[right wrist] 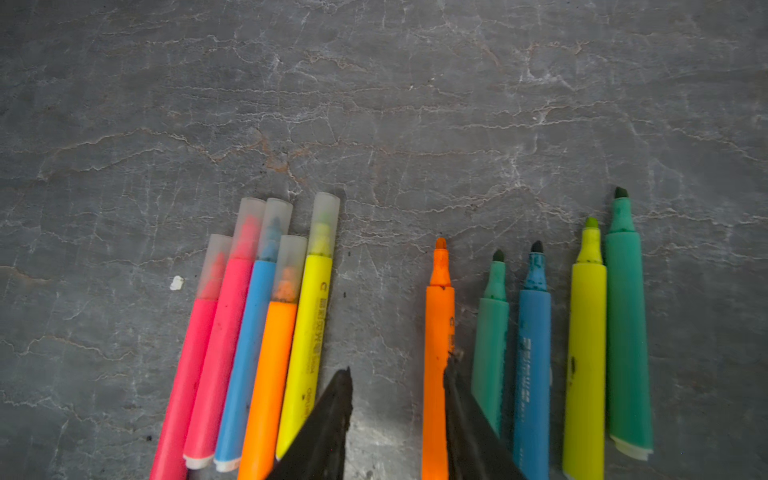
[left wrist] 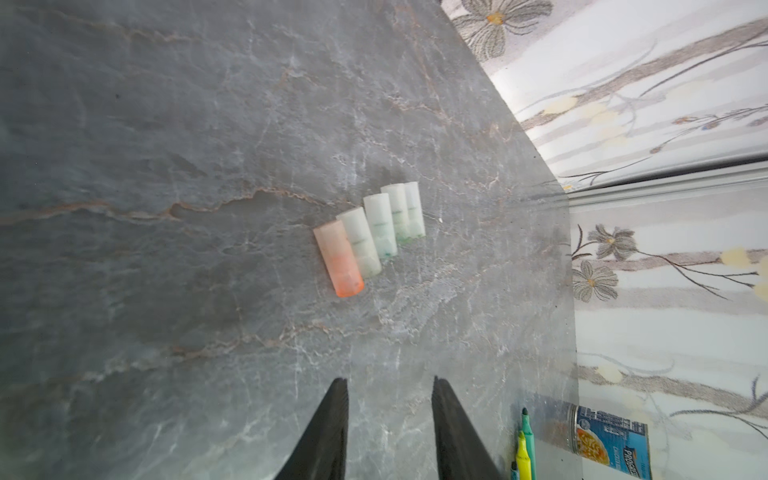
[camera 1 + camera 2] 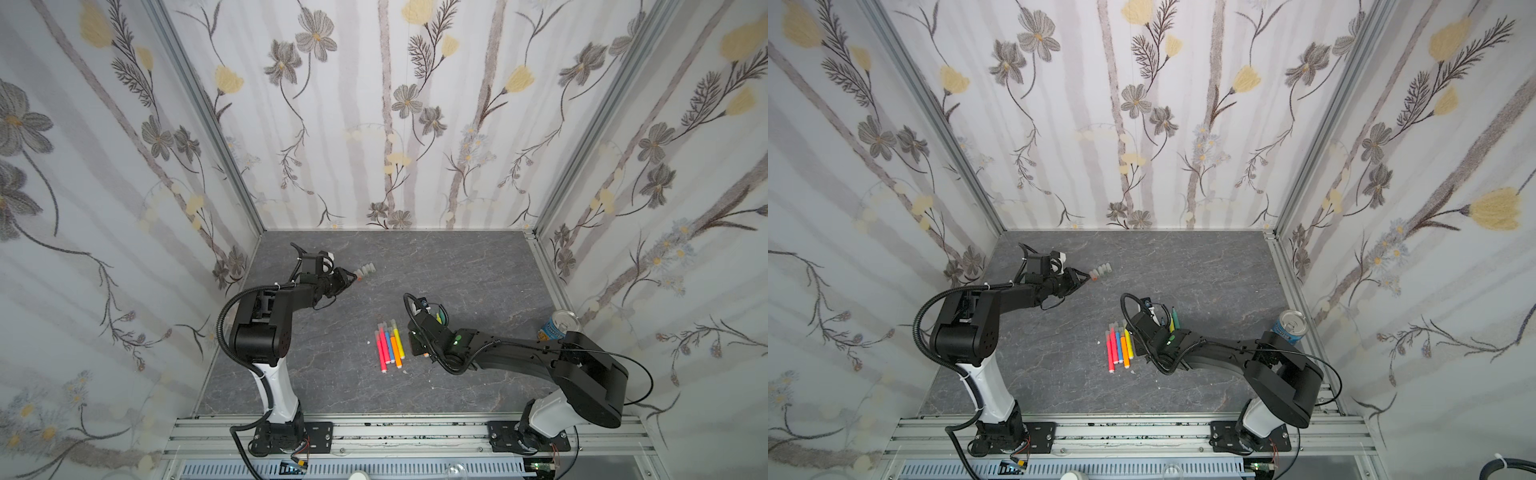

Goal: Open the pen caps
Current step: 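Place the clear cap beside the other caps and open the left gripper, then move the right gripper over the capped yellow highlighter and close on it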

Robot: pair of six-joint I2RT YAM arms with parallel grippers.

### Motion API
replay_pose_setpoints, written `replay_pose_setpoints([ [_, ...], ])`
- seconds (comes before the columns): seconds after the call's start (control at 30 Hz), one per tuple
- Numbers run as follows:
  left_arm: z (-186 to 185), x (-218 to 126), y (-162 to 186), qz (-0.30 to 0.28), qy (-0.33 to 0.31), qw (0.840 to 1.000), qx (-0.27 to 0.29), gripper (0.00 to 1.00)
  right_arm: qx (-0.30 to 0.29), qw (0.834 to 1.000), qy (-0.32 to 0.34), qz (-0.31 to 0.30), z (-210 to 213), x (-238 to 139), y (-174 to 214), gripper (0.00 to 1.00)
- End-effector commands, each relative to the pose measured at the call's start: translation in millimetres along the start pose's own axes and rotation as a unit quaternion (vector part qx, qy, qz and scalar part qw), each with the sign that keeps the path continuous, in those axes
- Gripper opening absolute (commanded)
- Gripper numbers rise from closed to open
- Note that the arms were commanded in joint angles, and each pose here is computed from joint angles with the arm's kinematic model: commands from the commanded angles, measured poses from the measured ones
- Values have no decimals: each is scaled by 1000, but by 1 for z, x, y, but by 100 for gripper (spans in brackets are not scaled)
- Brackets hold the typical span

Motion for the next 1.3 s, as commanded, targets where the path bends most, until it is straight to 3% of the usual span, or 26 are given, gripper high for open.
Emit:
replay_pose_setpoints([
  [0.0,-9,-15,3,-5,5,1000,10,34,2,1000,-2,18,9,9,5,38],
  [0.33,-24,-37,7,-19,18,999,20,34,-8,999,-4,39,27,25,8,38],
  [1.03,-18,-32,16,-10,24,1000,17,34,-23,996,7,85,26,46,34,34],
  [1.27,-21,-28,16,-2,30,999,17,34,-28,995,12,100,17,46,47,16],
])
Point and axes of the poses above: each gripper's point midway between its finger pads, its own x axis out along the fingers, its own z axis along the line the jaws close on, y = z × x, the point moved 3 cm from there along -x, back along the fingers, and after that the axes turned 3 degrees about x, right-handed, at the moved point
